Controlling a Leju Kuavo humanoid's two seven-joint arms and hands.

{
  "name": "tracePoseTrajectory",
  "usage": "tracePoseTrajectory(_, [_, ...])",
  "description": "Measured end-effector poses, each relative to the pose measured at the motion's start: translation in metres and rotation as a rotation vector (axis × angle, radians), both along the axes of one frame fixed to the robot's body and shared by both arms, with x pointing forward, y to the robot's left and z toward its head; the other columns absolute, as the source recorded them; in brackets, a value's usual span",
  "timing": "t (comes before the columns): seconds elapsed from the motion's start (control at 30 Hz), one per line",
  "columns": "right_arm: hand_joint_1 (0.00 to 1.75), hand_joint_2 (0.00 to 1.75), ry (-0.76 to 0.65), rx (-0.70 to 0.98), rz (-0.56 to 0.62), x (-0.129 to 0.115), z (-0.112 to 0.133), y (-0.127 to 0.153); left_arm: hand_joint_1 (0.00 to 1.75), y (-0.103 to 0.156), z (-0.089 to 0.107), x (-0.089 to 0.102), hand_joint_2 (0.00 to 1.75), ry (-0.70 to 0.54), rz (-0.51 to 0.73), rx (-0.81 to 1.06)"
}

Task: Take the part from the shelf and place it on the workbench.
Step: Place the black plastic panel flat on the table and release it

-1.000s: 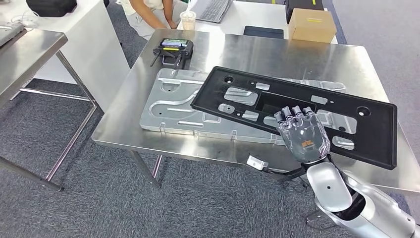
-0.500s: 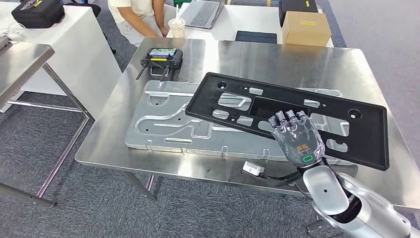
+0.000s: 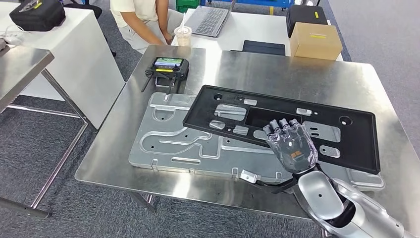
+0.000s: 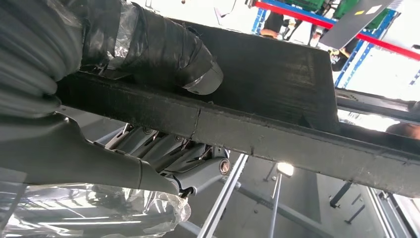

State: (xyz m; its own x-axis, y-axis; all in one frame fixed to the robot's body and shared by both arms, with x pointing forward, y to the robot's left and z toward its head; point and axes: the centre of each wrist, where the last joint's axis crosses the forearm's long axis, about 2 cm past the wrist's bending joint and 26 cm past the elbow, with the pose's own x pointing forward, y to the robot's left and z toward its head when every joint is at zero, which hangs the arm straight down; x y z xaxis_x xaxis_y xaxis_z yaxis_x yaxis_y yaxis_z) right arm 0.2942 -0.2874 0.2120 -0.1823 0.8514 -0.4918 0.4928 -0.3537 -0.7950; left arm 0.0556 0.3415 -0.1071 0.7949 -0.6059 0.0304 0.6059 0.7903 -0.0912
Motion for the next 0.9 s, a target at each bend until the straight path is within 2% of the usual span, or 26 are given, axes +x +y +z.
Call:
tracePoseTrajectory(0.67, [1.75, 1.75, 0.163, -0.001, -0.038, -0.008, -0.050, -0.004, 0.00, -0.003, 0.000, 0.002, 0.00, -0.016, 0.029, -0.037])
tracePoseTrajectory(0.8, [0.00, 0.00, 0.186, 0.006, -0.060, -0.007, -0.059, -0.008, 0.00, -0.004, 0.000, 0.002, 1.75, -0.013, 0.028, -0.029])
tracePoseTrajectory(0.9, [0.00, 0.00, 0.195, 0.013, -0.067, -0.006, -0.065, -0.011, 0.00, -0.004, 0.000, 0.002, 1.75, -0.011, 0.022, -0.026])
